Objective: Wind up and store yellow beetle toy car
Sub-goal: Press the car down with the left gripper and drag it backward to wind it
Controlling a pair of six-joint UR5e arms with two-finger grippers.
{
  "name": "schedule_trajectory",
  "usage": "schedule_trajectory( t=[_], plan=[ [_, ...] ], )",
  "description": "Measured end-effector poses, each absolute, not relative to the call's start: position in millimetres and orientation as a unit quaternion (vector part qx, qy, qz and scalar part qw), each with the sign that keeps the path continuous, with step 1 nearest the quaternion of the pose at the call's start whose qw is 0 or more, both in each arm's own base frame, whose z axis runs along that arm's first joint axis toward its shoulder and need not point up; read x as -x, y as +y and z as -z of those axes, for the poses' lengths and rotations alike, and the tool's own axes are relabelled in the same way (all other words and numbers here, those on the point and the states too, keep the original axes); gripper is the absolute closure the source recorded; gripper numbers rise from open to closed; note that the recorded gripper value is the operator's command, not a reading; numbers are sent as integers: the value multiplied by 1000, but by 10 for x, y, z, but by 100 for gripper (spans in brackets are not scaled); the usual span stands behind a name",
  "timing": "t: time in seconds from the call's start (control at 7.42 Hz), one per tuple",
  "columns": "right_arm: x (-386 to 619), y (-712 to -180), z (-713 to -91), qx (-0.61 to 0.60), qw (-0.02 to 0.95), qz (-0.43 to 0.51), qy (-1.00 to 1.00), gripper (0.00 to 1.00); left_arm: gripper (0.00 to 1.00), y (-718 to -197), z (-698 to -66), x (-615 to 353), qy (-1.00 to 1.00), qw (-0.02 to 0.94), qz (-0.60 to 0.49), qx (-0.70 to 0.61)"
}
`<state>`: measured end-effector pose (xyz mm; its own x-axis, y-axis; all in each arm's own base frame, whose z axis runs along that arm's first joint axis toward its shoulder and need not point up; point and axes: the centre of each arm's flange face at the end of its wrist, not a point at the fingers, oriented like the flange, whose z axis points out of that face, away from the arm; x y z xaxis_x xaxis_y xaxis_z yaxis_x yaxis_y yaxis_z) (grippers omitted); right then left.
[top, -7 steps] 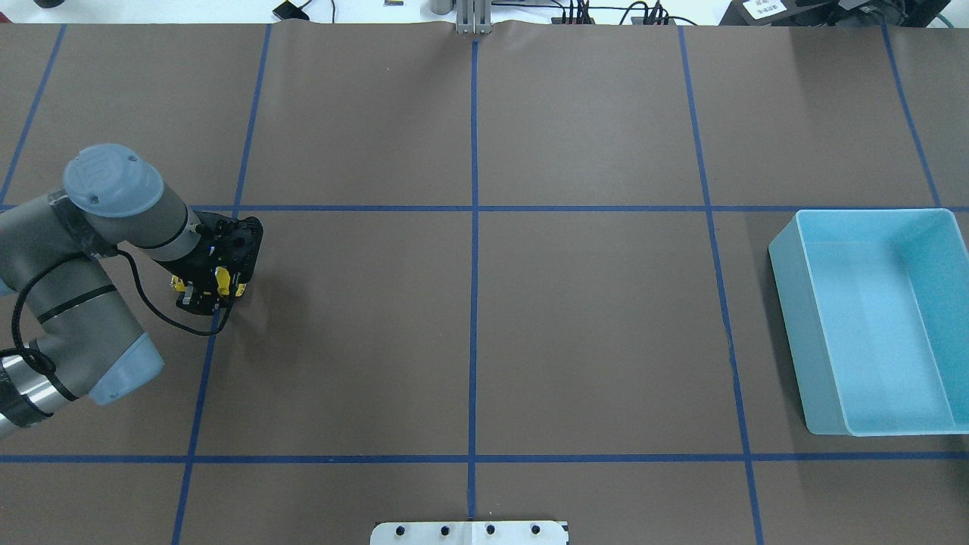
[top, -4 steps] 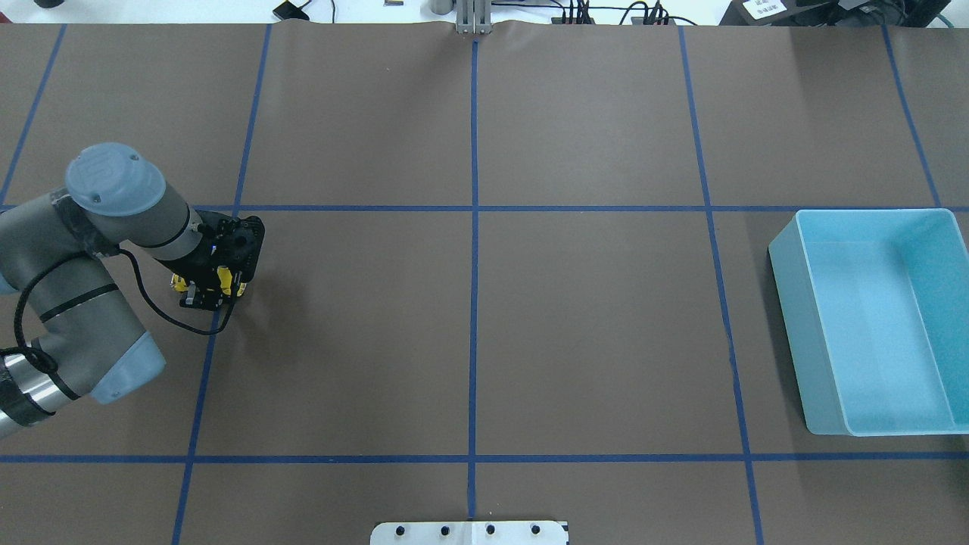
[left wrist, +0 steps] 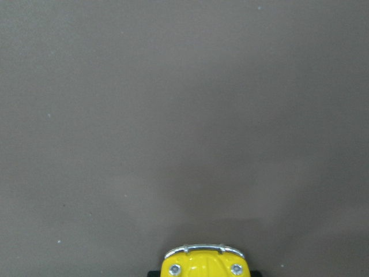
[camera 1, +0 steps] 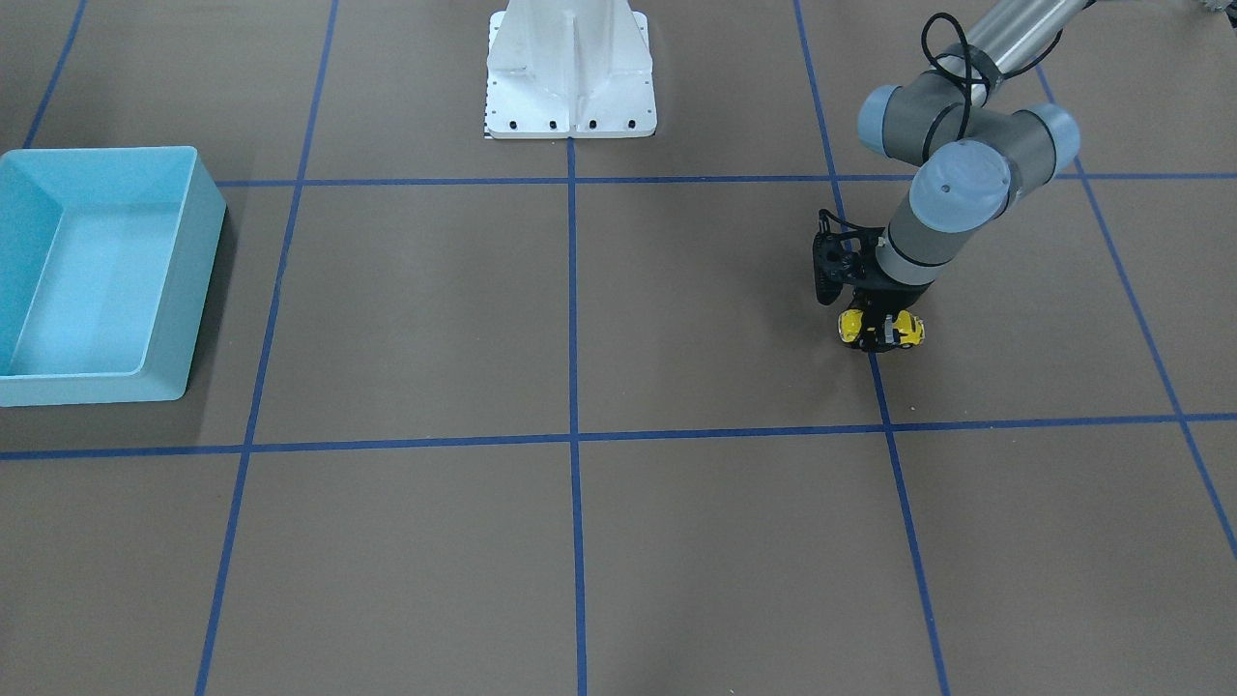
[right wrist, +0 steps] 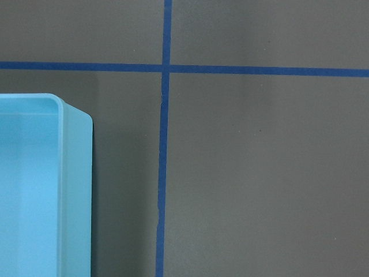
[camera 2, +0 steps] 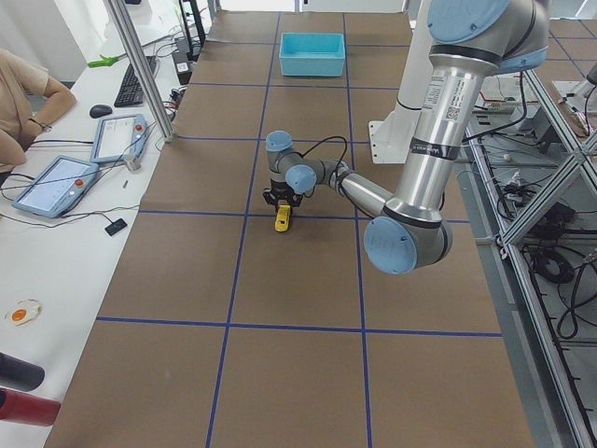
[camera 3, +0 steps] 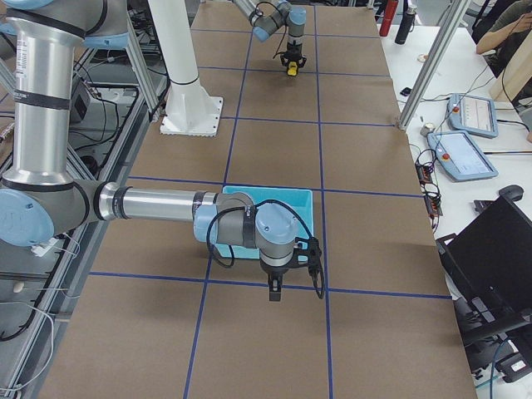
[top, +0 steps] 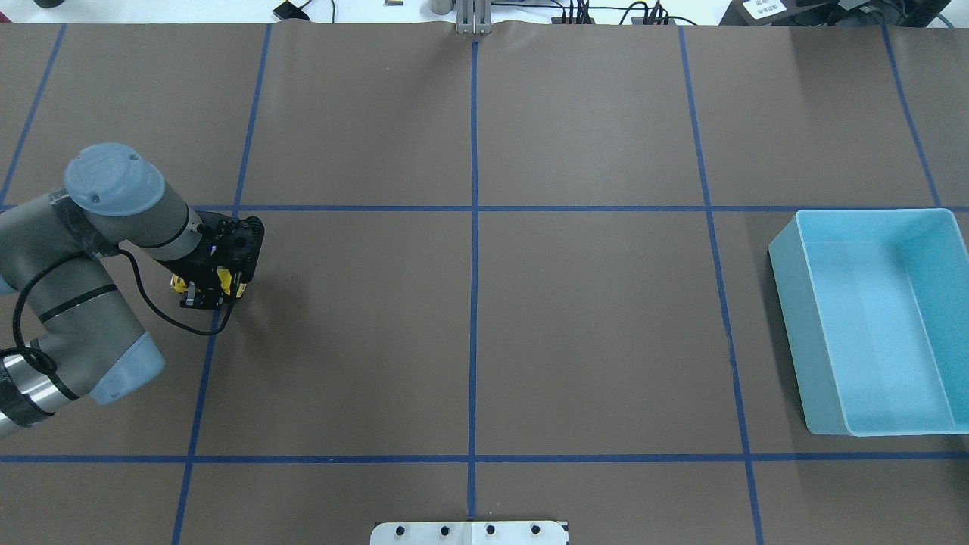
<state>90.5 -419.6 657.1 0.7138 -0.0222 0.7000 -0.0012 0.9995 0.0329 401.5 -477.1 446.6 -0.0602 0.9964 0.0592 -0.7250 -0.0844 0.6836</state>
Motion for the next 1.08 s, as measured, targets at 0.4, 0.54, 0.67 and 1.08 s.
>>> schedule_trajectory(
  t=[0.4,0.54,0.67,1.08],
  plan=[
    [-905,-4194,-6574,-15,926,6,-378,0,47,-4761,-4335,-3978,250,630,-678,-283],
    [-905,-4194,-6575,-15,926,5,-378,0,47,-4749,-4246,-3957,254,633,-672,-289],
    [-905,-4199,-6570,-16,926,6,-378,0,47,-4735,-4165,-3941,258,638,-663,-294],
    [-910,-4189,-6577,-15,925,5,-378,0,47,-4693,-3995,-3946,289,652,-627,-314]
  ],
)
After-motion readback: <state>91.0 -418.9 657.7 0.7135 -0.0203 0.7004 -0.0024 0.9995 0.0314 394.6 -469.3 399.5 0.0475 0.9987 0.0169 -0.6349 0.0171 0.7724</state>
